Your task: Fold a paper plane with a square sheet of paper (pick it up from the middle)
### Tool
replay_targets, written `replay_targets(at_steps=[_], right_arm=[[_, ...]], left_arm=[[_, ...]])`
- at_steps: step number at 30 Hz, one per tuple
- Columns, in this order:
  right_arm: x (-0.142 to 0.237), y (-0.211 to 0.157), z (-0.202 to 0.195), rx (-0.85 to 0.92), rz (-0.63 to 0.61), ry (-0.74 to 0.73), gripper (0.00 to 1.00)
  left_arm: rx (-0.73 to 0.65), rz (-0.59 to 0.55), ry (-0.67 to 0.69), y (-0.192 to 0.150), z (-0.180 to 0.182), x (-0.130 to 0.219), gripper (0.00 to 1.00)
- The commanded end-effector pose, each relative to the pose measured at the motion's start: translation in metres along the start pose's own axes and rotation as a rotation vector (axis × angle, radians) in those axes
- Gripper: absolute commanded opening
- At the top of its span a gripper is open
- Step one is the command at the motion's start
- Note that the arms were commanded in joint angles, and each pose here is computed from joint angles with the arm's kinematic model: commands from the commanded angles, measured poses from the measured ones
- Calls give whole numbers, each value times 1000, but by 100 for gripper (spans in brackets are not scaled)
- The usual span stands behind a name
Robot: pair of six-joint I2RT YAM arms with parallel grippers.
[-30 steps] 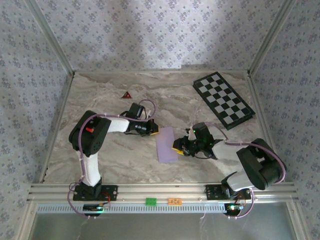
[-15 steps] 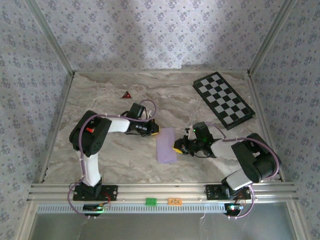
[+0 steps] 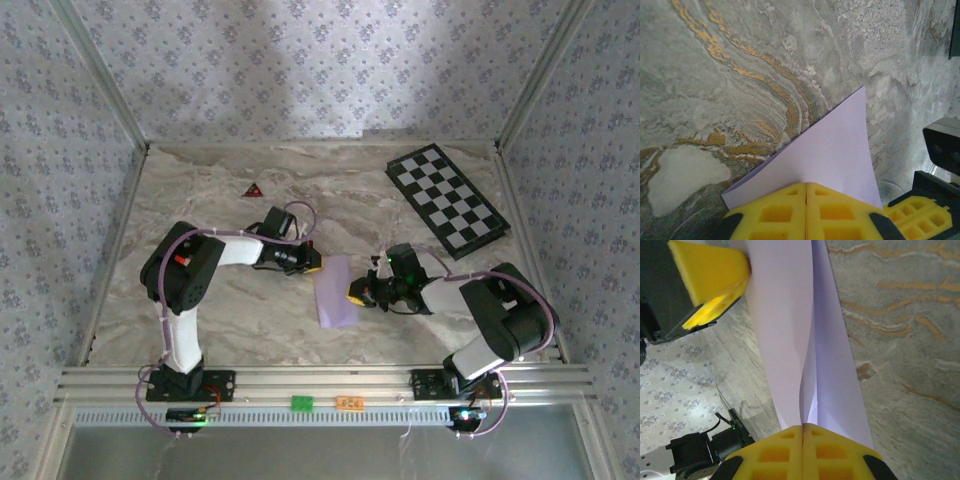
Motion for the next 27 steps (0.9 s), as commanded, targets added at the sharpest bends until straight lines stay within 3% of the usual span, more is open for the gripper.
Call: replay_targets(at_steps=[1, 9, 16, 21, 24, 27], right_arm=[[0, 1, 4, 12, 11, 16, 3], [3, 5, 4, 15, -38, -2, 3], [-3, 13, 7, -16, -99, 2, 4], [-11, 14, 17, -12, -108, 29, 7], [-14, 12, 19, -7, -84, 34, 17], [-18, 11, 22, -2, -62, 53, 18]], left_arm=[[-41, -11, 5, 9, -14, 7, 13], [-129, -115, 65, 24, -39, 45, 43], [-220, -244, 67, 15, -63, 84, 44], [-376, -299, 119, -17, -84, 97, 42], [-403, -360, 139, -33, -83, 109, 42], [-402, -411, 128, -42, -81, 120, 42]])
Point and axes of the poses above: each hand's point on the last joint's axis, 136 mm out from that joint toward the fingers, its own x axis back along the fingers, its own z axis along the line the jaws close on, y = z × x, the point moved 3 cm from there along x, back along the fingers, and after that the axes turned 11 degrees about -x, right-handed, at the moved point
